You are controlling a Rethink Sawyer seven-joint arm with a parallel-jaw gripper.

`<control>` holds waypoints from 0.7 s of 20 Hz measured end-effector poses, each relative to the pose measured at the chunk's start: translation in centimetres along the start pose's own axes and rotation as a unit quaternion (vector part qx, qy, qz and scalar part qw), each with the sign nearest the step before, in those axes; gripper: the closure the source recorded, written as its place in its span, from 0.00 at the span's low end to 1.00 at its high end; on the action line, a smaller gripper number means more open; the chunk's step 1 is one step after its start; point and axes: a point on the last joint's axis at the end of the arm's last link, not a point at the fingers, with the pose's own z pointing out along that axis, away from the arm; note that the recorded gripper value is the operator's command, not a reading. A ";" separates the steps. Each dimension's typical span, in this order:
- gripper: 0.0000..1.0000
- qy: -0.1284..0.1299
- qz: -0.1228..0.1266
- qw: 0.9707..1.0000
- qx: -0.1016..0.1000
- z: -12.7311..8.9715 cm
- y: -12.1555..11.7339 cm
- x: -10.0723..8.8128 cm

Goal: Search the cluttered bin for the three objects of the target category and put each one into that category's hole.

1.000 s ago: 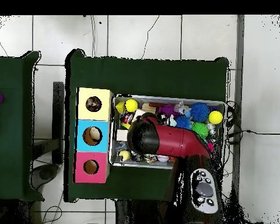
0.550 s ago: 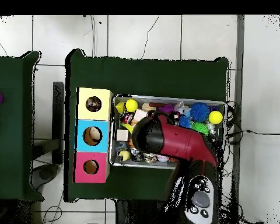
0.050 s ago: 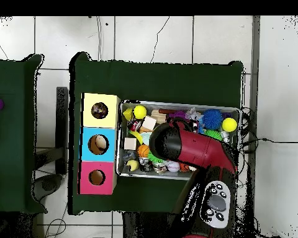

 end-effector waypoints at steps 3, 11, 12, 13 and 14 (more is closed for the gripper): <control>0.00 0.001 0.000 1.000 0.000 0.8 0.3 0.4; 0.00 -0.006 -0.001 1.000 0.013 -0.7 1.9 0.0; 0.00 -0.008 -0.001 1.000 0.015 -1.0 2.1 -0.1; 0.00 -0.011 -0.001 1.000 0.016 -1.4 2.3 -0.3; 0.00 -0.014 0.000 1.000 0.018 -2.0 2.7 -0.5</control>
